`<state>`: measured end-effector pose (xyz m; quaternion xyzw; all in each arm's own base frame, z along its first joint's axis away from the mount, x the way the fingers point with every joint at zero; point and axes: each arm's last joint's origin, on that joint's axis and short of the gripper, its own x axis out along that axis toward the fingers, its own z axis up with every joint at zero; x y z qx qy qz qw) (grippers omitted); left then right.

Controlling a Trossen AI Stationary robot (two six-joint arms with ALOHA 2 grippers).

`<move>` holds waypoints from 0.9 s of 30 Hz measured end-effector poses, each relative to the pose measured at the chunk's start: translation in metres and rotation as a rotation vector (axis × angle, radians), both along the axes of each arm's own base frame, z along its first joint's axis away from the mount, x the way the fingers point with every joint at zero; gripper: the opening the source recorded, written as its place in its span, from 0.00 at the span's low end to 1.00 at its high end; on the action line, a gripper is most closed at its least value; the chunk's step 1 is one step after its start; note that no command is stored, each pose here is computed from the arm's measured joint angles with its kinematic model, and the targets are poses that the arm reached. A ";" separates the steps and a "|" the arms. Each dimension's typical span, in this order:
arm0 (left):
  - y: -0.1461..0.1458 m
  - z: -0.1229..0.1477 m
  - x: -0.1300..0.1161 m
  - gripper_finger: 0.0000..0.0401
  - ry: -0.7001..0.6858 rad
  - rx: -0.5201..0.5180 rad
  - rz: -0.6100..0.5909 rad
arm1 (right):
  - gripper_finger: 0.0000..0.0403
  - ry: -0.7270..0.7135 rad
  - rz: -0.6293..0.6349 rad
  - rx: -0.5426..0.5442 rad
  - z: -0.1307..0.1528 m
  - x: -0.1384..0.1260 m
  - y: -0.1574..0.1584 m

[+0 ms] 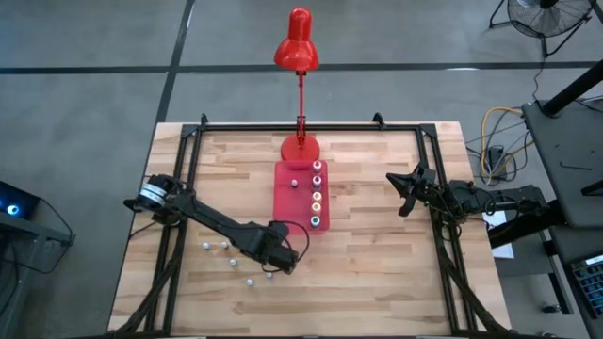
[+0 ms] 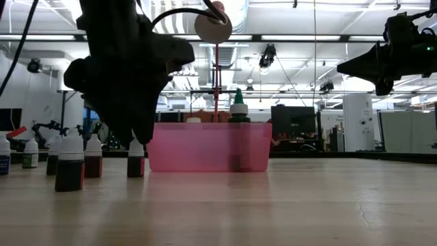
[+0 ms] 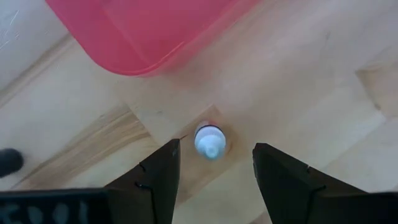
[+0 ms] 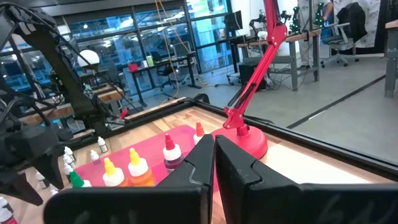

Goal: Pick & Place food coloring
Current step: Put the small pink food coloring bottle into the pink bin

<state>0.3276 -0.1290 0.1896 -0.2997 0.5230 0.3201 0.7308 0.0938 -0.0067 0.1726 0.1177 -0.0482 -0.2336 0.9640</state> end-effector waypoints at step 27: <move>0.002 -0.004 0.000 0.31 0.006 0.017 -0.001 | 0.02 0.000 0.000 0.000 0.000 0.000 0.000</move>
